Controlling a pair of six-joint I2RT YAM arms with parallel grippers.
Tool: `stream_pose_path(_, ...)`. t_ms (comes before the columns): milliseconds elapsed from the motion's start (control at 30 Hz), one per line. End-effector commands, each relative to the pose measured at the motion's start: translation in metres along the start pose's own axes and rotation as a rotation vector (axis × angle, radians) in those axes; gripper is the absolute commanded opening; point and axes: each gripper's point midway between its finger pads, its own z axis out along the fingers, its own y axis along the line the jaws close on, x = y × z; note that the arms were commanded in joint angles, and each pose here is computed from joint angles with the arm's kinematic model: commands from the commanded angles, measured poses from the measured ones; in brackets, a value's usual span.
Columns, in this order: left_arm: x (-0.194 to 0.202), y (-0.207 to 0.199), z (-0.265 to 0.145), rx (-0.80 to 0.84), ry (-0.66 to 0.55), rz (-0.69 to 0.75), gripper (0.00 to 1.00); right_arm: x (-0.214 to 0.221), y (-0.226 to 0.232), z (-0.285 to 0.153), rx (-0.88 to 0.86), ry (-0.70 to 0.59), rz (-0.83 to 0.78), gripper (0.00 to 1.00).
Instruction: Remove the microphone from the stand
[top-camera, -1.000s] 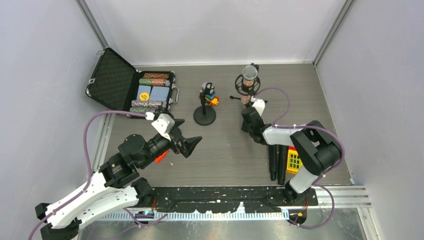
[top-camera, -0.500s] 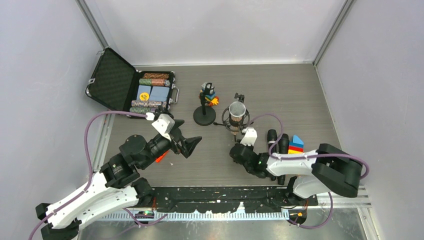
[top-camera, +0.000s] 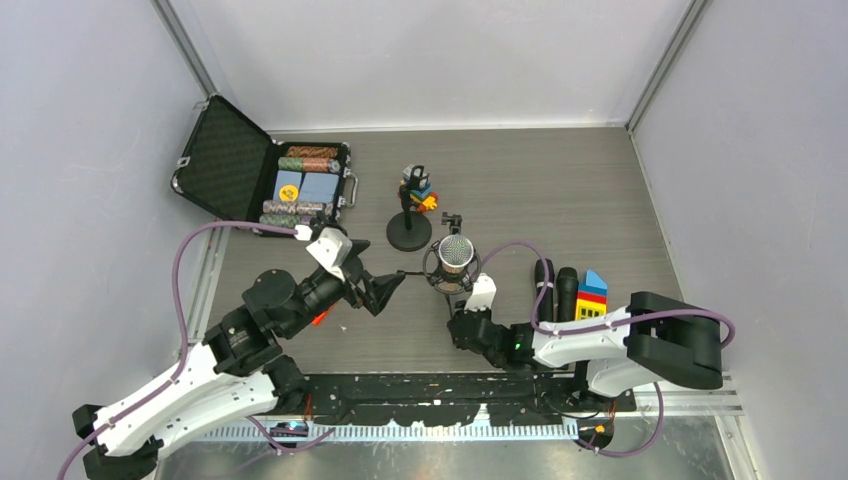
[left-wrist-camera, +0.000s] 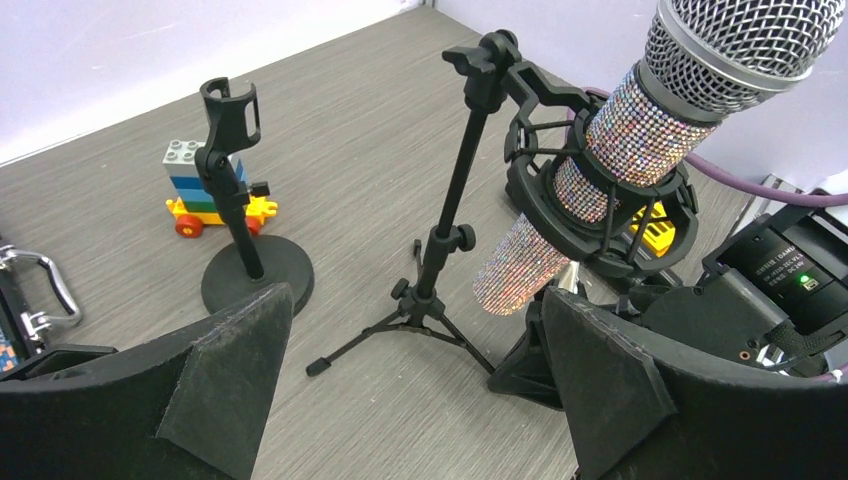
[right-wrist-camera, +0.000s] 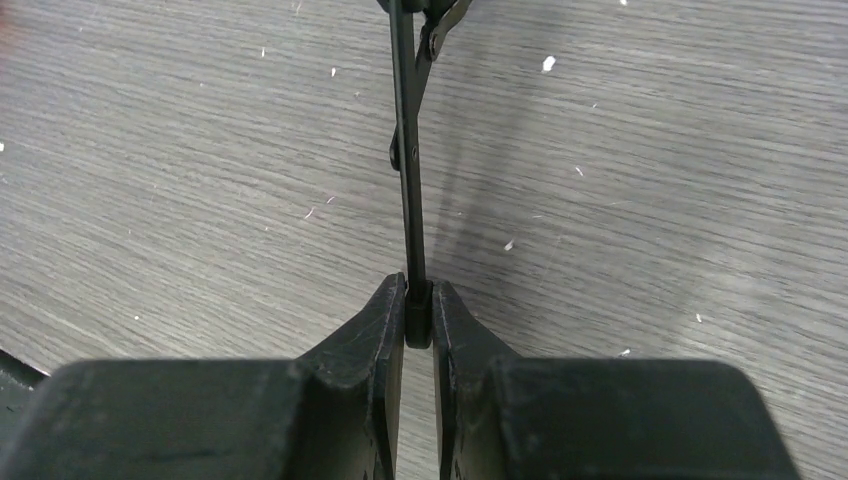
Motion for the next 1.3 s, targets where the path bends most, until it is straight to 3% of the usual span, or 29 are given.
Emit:
stream_pose_path(0,-0.016,0.004,-0.003,-0.021,-0.053,-0.009,0.99,0.016,0.001,-0.006,-0.029,0.063,-0.042,0.05)
stream_pose_path(233,-0.010,0.007,0.003,-0.045,-0.032,-0.002,0.99,-0.006,-0.031,-0.021,0.082,-0.026,-0.019,0.12)
stream_pose_path(433,0.005,0.009,0.017,-0.059,0.013,0.012,0.99,-0.021,-0.045,-0.034,0.105,-0.093,0.019,0.40)
stream_pose_path(633,0.033,0.009,0.035,-0.068,0.079,0.017,0.99,-0.022,-0.032,-0.037,-0.001,-0.112,0.130,0.41)
stream_pose_path(833,0.062,0.012,0.043,-0.085,0.135,-0.002,0.93,-0.015,-0.025,-0.030,-0.025,-0.103,0.219,0.41)
stream_pose_path(967,0.050,0.015,0.037,-0.106,0.110,-0.007,0.93,-0.005,-0.005,-0.016,-0.044,-0.056,0.214,0.41)
stream_pose_path(1267,0.026,0.029,0.012,-0.176,0.049,-0.019,0.94,-0.011,0.083,0.032,-0.171,-0.053,0.318,0.43)
